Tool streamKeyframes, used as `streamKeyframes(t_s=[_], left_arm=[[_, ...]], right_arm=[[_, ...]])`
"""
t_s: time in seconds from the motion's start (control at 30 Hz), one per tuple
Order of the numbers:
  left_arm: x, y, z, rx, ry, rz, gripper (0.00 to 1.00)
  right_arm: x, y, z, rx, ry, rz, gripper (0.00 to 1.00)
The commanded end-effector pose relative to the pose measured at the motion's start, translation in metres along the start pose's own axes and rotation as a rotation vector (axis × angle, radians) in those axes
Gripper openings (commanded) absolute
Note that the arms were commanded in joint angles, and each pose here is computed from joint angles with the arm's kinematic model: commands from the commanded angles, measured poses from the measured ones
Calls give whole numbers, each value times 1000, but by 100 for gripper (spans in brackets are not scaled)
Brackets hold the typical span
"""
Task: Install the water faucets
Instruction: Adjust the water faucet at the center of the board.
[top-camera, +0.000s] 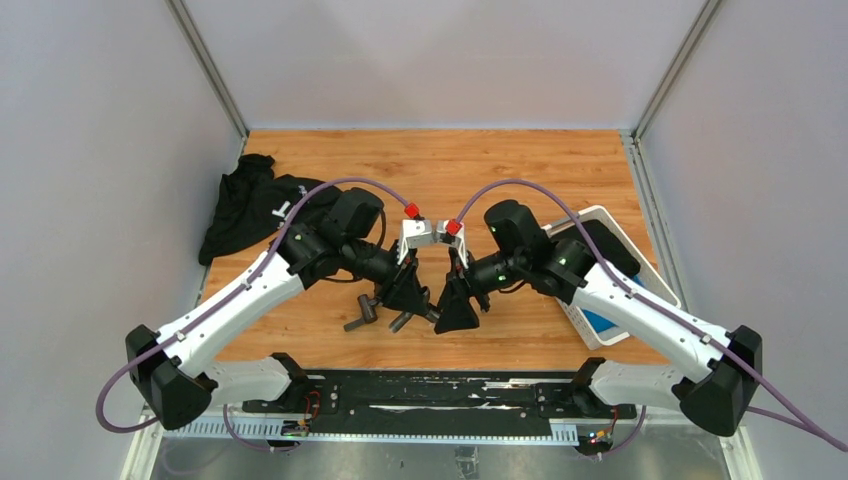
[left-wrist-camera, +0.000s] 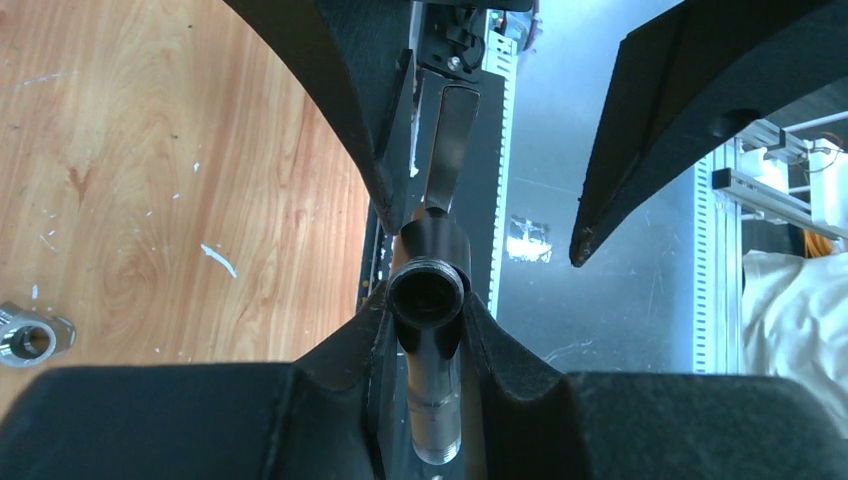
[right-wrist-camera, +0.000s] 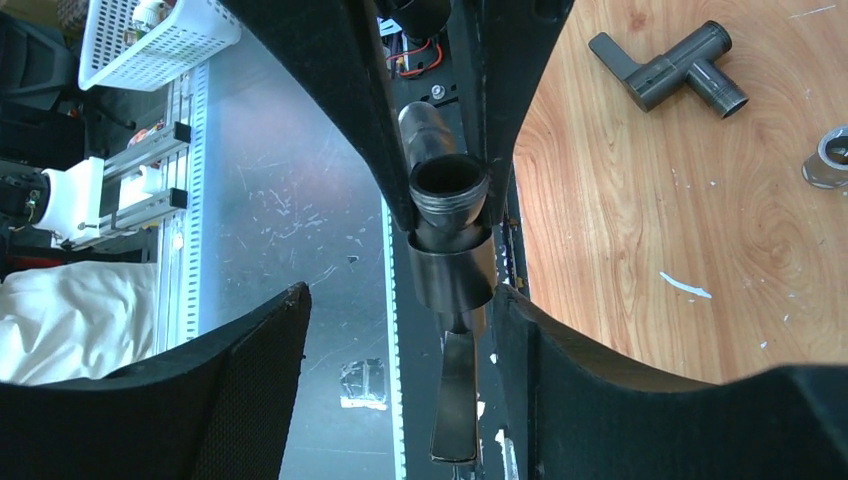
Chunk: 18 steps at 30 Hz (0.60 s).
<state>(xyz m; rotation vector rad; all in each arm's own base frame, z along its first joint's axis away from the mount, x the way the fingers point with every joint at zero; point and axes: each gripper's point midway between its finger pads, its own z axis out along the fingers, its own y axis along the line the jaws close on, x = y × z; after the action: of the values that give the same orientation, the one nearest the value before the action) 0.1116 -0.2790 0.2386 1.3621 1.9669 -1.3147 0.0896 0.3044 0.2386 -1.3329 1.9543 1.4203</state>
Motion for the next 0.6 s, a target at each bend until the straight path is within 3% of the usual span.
streamKeyframes(t_s=[0.0,0.23,0.57], left_arm=[[-19,-15,-1,71,-41,70,0],[-18,-14,-2,56,-42,77,0],[-16,-15,-3,56,-70,87,0]], right_arm=[[1,5,15,-33,33,-42,65],[-1,-5,18,25,0,-55,57],[-11,15,6,-19,-120,-95,63]])
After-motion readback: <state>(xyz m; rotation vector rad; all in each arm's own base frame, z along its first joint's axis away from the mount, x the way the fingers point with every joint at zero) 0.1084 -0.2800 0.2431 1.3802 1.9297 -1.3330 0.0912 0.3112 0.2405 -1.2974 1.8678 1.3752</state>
